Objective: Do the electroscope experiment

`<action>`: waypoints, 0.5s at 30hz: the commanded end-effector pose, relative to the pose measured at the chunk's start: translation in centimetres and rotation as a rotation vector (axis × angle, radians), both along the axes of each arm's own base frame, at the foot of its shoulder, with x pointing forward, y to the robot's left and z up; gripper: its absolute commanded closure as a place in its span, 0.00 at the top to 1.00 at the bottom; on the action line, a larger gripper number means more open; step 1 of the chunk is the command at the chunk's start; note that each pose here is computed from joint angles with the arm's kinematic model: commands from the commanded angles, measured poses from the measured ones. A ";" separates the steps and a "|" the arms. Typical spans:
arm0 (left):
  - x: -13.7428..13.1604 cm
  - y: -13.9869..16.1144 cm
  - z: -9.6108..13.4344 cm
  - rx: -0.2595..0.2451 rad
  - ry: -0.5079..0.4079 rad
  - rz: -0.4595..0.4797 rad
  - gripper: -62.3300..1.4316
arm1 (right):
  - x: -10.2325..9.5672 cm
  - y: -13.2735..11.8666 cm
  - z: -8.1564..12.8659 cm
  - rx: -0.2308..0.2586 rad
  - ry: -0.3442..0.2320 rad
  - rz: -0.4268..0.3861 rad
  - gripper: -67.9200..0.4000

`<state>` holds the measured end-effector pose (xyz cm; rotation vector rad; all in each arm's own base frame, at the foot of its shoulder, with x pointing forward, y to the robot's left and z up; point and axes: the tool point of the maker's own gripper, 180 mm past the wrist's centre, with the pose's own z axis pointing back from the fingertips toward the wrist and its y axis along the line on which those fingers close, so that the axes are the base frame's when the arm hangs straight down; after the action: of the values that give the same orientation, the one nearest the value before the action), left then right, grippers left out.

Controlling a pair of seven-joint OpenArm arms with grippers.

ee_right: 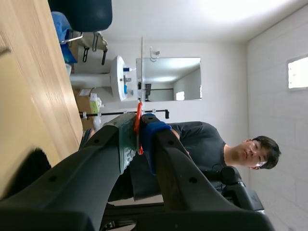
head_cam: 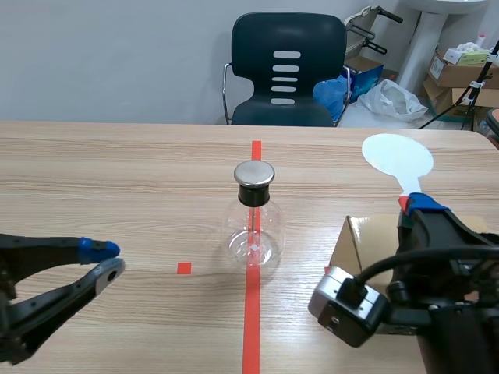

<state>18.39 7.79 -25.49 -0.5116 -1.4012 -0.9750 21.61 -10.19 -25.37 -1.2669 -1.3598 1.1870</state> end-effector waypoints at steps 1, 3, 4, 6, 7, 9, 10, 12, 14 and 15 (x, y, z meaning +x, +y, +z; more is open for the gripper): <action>0.5 -0.5 -0.5 -0.020 0.010 0.002 0.18 | 0.2 0.2 1.3 0.033 -0.065 0.010 0.02; 1.2 -0.9 -2.0 0.005 0.028 0.007 0.18 | 0.3 0.7 1.5 0.049 -0.072 0.017 0.02; 1.4 -1.1 -2.7 0.015 0.036 0.009 0.18 | 0.4 0.9 1.6 0.056 -0.075 0.019 0.02; 1.9 -1.4 -4.1 0.019 0.053 0.013 0.17 | 0.7 1.4 1.7 0.072 -0.081 0.019 0.02; 2.1 -1.6 -4.7 0.020 0.061 0.014 0.15 | 0.8 1.6 1.8 0.079 -0.081 0.018 0.02; 2.7 -2.0 -5.7 0.021 0.072 0.017 0.14 | 1.0 2.0 1.7 0.084 -0.078 0.020 0.02; 3.0 -2.2 -6.1 0.017 0.078 0.021 0.14 | 1.1 2.2 1.4 0.080 -0.068 0.020 0.02; 3.8 -2.5 -6.8 0.007 0.087 0.030 0.14 | 1.3 2.5 0.9 0.074 -0.056 0.021 0.02; 4.6 -2.8 -7.4 0.006 0.090 0.038 0.14 | 1.5 2.7 0.5 0.074 -0.052 0.015 0.02; 5.0 -2.9 -7.7 0.008 0.088 0.041 0.14 | 1.6 2.8 0.3 0.074 -0.050 0.012 0.02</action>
<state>22.78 5.32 -34.50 -0.5019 -1.2745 -0.9153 22.84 -7.12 -25.60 -1.2251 -1.4221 1.1377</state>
